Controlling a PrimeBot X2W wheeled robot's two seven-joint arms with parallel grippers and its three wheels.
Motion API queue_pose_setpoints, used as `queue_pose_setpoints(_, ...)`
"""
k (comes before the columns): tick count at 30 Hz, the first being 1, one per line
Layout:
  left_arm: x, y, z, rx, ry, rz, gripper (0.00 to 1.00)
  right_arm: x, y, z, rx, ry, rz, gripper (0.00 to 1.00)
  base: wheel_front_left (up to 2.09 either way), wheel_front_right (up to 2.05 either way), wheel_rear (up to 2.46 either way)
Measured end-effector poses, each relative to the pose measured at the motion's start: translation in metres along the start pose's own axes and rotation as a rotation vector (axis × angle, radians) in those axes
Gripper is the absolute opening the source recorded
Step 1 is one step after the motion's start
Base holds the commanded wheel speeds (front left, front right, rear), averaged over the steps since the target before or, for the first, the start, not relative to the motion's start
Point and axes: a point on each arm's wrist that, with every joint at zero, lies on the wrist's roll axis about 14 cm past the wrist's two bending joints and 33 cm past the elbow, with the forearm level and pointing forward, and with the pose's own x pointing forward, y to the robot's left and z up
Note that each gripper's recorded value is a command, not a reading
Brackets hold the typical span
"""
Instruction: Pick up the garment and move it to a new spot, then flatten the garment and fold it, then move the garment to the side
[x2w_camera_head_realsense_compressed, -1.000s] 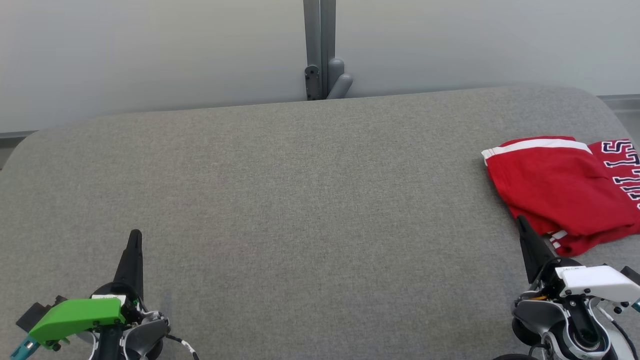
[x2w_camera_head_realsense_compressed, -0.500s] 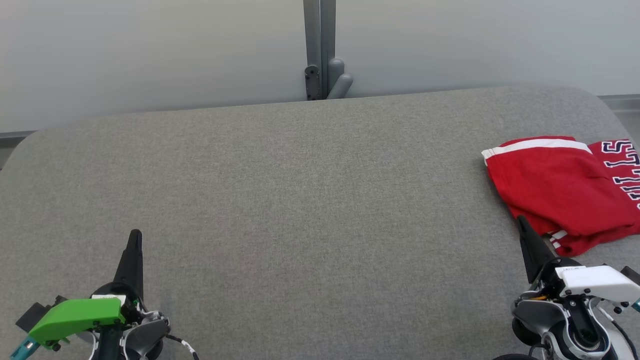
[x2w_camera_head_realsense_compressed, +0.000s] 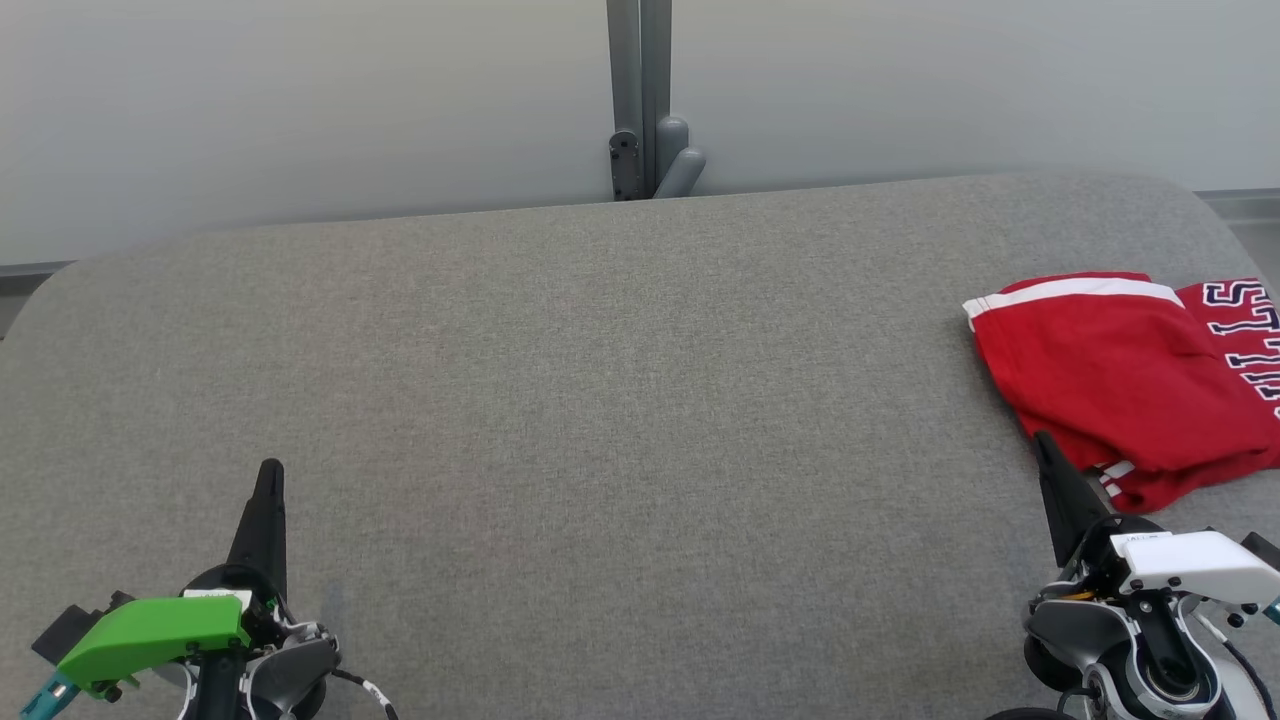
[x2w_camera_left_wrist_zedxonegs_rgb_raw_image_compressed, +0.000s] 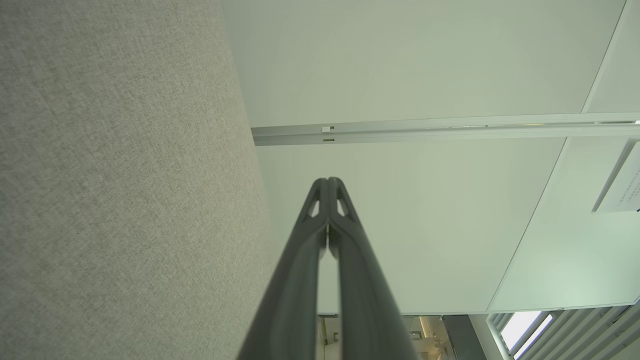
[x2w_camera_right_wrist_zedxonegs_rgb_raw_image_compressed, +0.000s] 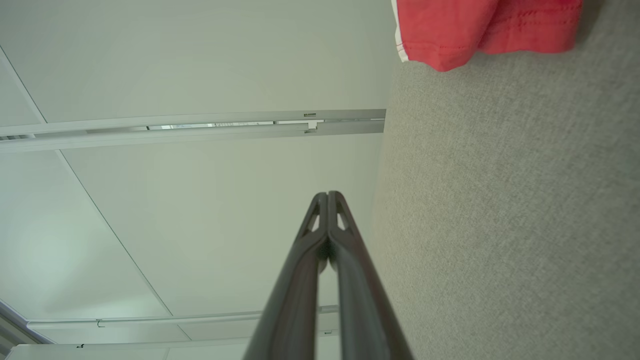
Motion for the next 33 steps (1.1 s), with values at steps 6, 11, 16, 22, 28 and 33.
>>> queue_pose_setpoints(6,0.0000,-0.0001,0.0000,0.000,0.000,0.000,0.00,0.0000,0.0000,0.0000,0.000,0.000,0.000,0.00,0.00,0.00,0.00)
queue_pose_setpoints(11,0.0000,-0.0001,0.0000,0.000,0.000,0.000,0.00,0.0000,0.0000,0.0000,0.000,0.000,0.000,0.00,0.00,0.00,0.00)
queue_pose_setpoints(16,0.0000,-0.0001,0.0000,0.000,0.000,0.000,0.00,0.0000,0.0000,0.0000,0.000,0.000,0.000,0.00,0.00,0.00,0.00)
queue_pose_setpoints(22,0.0000,-0.0001,0.0000,0.000,0.000,0.000,0.00,0.0000,0.0000,0.0000,0.000,0.000,0.000,0.00,0.00,0.00,0.00)
queue_pose_setpoints(28,0.0000,-0.0001,0.0000,0.000,0.000,0.000,0.00,0.0000,0.0000,0.0000,0.000,0.000,0.000,0.00,0.00,0.00,0.00)
queue_pose_setpoints(33,0.0000,-0.0001,0.0000,0.000,0.000,0.000,0.00,0.0000,0.0000,0.0000,0.000,0.000,0.000,0.00,0.00,0.00,0.00)
